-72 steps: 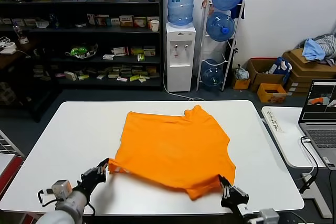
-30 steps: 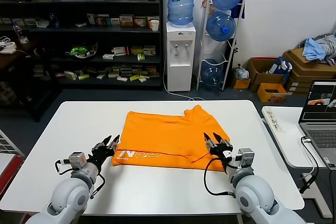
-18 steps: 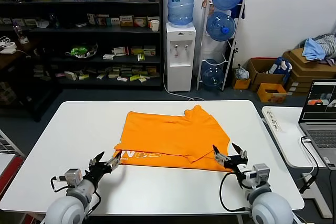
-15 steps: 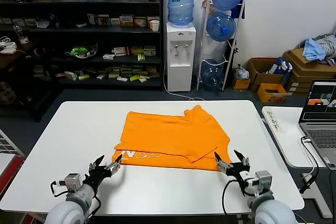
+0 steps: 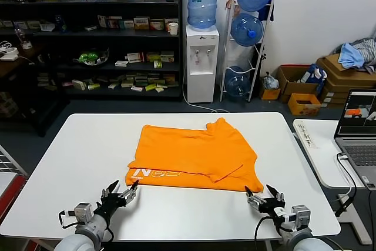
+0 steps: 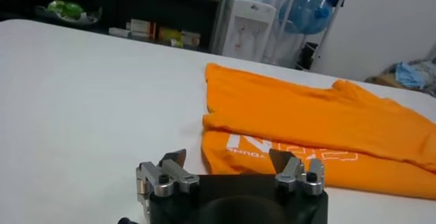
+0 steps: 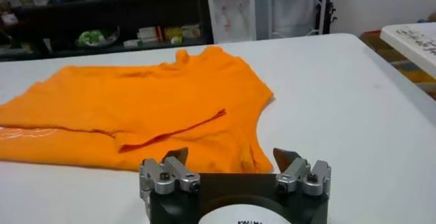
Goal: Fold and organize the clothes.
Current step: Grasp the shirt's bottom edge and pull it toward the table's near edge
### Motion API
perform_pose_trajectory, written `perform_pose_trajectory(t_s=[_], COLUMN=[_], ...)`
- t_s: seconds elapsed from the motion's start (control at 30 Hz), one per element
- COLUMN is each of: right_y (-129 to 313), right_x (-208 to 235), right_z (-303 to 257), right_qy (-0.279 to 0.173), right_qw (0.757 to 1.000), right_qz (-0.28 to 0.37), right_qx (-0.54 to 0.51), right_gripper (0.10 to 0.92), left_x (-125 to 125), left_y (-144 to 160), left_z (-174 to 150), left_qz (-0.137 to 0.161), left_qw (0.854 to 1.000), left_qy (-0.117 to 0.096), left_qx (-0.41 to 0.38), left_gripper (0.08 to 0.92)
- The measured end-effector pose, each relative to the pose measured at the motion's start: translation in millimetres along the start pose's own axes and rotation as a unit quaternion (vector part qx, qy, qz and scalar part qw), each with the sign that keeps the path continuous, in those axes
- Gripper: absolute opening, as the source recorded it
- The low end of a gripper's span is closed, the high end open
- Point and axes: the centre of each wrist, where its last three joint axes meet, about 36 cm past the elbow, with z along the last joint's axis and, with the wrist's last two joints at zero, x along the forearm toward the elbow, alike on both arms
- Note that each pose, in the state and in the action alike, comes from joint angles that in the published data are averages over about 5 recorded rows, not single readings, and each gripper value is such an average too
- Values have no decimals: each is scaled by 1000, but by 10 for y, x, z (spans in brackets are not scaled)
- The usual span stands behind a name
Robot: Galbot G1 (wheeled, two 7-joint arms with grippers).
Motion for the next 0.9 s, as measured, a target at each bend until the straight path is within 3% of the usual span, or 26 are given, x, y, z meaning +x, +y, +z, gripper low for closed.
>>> perform_pose_trajectory(t_s=[0.4,0.6,0.9], right_y=[41,46,47], right_x=[-136,-177,-174], right_z=[-28,-22,-45], right_qy=[2,7,7], right_qw=[1000,1000,1000], right_qz=[-6,-5,-3], right_qx=[-6,-5,-5], right_gripper=[808,664,404], left_x=[-135,-155,-173], left_y=[65,53,36], left_z=[-4,16,82], left_qz=[-5,-3,-1], left_qw=[1000,1000,1000], left_qy=[-3,0,8], left_qx=[-2,2,11], left_gripper=[823,769,510])
